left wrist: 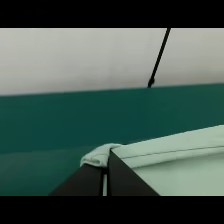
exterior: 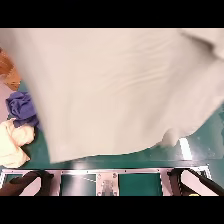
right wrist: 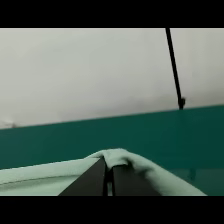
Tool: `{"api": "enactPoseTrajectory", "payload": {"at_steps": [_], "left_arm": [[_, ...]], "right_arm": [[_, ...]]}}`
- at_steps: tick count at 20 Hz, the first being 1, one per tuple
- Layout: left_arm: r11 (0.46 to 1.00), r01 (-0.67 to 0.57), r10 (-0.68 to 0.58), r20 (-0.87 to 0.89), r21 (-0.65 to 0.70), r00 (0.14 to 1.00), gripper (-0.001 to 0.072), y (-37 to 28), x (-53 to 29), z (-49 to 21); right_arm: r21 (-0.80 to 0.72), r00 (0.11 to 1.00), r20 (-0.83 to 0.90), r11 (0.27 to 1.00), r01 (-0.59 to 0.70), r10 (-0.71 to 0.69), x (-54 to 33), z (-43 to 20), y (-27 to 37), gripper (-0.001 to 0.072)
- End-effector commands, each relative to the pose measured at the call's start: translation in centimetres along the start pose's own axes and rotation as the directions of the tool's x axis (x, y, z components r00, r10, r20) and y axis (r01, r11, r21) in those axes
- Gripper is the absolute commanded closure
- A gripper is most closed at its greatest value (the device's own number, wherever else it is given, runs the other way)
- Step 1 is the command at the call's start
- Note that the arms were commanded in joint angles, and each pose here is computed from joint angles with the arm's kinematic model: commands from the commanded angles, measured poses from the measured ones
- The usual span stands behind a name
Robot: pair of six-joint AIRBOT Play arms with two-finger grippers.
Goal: Fold the shirts.
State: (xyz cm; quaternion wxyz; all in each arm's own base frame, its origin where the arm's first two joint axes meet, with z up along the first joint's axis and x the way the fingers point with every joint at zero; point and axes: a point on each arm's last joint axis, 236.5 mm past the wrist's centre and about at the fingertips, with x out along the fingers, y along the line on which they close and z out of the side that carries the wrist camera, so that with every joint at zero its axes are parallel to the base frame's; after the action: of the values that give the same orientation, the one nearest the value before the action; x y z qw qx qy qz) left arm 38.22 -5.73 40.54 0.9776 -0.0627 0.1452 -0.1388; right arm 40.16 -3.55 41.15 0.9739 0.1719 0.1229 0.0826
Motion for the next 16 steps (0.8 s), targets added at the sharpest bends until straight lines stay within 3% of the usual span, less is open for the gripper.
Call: {"api": "enactPoseTrajectory", "payload": {"at_steps": [1,4,8,16], "left_arm": [[0.992,0.059,-0.088,-0.268,-0.115,0.959,0.0686,2.9,11.7,-10.0],[0.97,0.084,-0.178,-0.433,-0.226,0.884,0.0686,5.3,20.8,-19.7],[0.964,0.014,-0.14,-0.464,-0.265,0.875,0.0687,9.2,27.4,-26.3],[0.964,-0.006,-0.128,-0.483,-0.266,0.866,0.0686,10.3,29.1,-29.0]], "right_arm": [[0.129,0.97,-0.243,0.992,0.009,0.022,10.5,-10.5,-5.2,0.0695],[0.246,0.924,-0.383,0.964,0.105,-0.003,18.7,-19.5,-11.7,0.0695],[0.358,0.888,-0.459,0.915,0.186,-0.001,24.9,-27.3,-17.3,0.0695],[0.363,0.873,-0.488,0.91,0.198,0.005,27.5,-29.3,-19.9,0.0696]]}}
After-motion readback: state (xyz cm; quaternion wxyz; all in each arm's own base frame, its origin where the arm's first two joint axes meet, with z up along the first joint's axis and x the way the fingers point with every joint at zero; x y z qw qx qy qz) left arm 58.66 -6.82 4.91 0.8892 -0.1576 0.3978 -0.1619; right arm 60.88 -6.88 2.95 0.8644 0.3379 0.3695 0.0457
